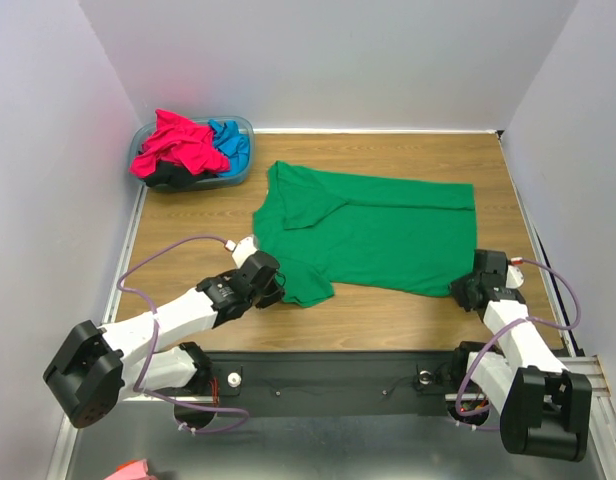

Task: Fold and stack the t-shirts
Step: Fold the tshirt

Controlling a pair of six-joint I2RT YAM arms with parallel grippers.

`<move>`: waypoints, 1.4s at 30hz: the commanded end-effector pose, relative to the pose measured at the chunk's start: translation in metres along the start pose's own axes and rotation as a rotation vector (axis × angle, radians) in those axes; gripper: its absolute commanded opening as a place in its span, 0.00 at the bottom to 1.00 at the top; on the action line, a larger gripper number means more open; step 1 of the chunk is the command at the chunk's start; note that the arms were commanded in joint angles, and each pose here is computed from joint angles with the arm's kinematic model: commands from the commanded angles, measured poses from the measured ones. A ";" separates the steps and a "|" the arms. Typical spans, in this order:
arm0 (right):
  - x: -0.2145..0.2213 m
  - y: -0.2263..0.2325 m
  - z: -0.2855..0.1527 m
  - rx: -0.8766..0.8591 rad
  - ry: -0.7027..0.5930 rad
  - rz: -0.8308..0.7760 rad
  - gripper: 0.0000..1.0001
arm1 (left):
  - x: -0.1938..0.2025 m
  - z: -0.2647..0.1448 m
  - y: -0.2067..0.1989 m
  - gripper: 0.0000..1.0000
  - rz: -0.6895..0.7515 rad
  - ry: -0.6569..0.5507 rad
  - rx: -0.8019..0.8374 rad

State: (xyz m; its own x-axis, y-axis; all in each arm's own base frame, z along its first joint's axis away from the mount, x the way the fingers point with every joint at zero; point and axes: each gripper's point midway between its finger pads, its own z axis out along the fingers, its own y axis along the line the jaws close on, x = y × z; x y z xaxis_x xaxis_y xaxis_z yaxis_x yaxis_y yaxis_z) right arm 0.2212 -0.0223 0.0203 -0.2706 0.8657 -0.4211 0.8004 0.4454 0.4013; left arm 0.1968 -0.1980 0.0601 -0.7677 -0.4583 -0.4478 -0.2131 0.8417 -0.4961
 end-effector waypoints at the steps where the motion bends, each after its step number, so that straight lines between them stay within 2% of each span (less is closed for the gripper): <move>1: 0.004 -0.003 0.000 -0.012 0.009 -0.020 0.13 | -0.020 -0.007 -0.023 0.00 0.002 -0.060 0.042; 5: 0.004 0.008 -0.006 -0.066 0.022 -0.025 0.00 | -0.028 -0.008 -0.032 0.00 0.005 -0.074 0.056; 17: -0.011 0.039 -0.015 -0.125 0.032 -0.061 0.00 | -0.068 0.005 -0.064 0.00 0.025 -0.108 0.088; 28: -0.041 0.079 -0.015 -0.127 0.011 -0.065 0.00 | -0.138 0.017 -0.092 0.00 0.049 -0.188 0.105; 42: -0.076 0.124 0.013 -0.083 -0.002 -0.144 0.00 | -0.218 0.041 -0.122 0.00 0.092 -0.293 0.102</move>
State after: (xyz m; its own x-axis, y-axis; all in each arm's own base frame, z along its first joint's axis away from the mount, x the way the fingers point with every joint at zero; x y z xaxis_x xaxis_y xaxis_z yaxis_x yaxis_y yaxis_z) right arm 0.3224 -0.0248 0.0731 -0.3887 0.8194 -0.4213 0.7334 0.5519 0.3970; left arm 0.3877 -0.2124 0.1496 -0.6441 -0.4602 -0.6110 -0.1419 0.8568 -0.4957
